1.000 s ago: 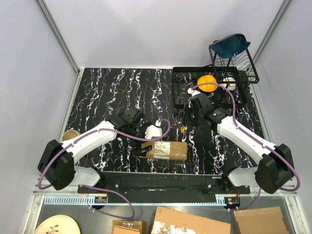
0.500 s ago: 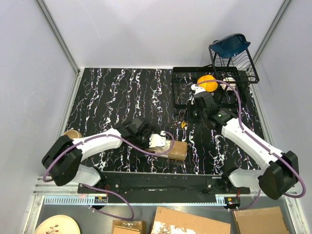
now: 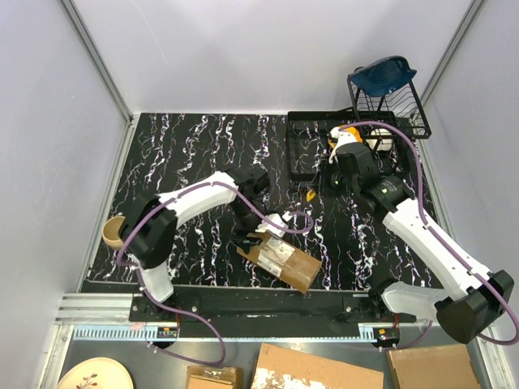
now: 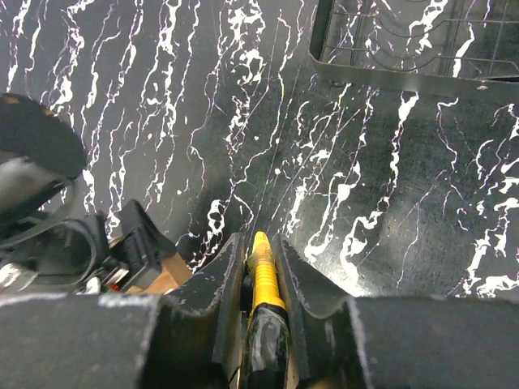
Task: Unpack the express box
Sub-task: Adjust the express box at the center of the board.
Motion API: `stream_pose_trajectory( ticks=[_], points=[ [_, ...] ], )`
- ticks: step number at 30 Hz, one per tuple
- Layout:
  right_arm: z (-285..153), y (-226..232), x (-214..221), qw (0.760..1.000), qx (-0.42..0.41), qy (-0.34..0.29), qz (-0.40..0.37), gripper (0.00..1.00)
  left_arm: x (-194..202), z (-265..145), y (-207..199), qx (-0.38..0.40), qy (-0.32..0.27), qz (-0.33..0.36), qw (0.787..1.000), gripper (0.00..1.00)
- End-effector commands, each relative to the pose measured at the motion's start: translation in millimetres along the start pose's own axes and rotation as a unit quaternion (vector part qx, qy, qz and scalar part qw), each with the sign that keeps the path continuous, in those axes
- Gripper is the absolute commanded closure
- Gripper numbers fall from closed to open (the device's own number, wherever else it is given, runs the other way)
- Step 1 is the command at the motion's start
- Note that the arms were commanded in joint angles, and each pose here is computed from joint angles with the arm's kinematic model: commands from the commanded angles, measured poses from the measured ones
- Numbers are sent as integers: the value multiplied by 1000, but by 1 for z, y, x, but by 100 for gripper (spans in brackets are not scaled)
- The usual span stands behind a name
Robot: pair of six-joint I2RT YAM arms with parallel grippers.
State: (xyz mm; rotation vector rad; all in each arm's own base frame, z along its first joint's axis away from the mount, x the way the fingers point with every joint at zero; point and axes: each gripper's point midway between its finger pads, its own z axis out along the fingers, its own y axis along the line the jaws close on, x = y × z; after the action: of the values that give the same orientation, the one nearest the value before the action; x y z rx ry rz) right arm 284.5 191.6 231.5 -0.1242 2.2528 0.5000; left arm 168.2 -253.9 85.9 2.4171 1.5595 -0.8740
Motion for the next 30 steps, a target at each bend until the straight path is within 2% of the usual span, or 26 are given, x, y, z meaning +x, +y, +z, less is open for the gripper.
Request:
stream_pose_trajectory(
  ticks=[1,4,6,10,13,14,18,19,20,30],
  points=[
    [-19,1,-19,1000,-3,-20,12,100,1,-5,-71,177,-33,-31,983,38],
    [-20,-8,-19,1000,9,-21,15,100,10,1,-59,190,-2,-74,979,33],
    [-18,-15,-17,999,19,-18,21,100,30,9,-58,209,43,-85,973,30],
    [-17,-25,-11,999,26,-11,21,100,51,16,-59,232,88,-125,961,30],
    [-12,-20,5,1000,4,14,17,100,46,10,-42,208,49,-172,962,27],
    [-8,-20,12,1000,-3,19,18,100,37,-1,-24,177,8,-186,966,24],
    [-4,-11,29,998,-33,43,40,100,16,-35,3,110,-71,-204,970,18],
    [-5,-9,32,997,-39,48,46,100,10,-42,11,96,-84,-205,970,1],
    [-5,-9,36,997,-40,51,49,100,6,-45,16,93,-104,-219,966,1],
    [2,0,36,994,-65,49,65,100,11,-29,15,124,-101,-252,954,1]
  ],
)
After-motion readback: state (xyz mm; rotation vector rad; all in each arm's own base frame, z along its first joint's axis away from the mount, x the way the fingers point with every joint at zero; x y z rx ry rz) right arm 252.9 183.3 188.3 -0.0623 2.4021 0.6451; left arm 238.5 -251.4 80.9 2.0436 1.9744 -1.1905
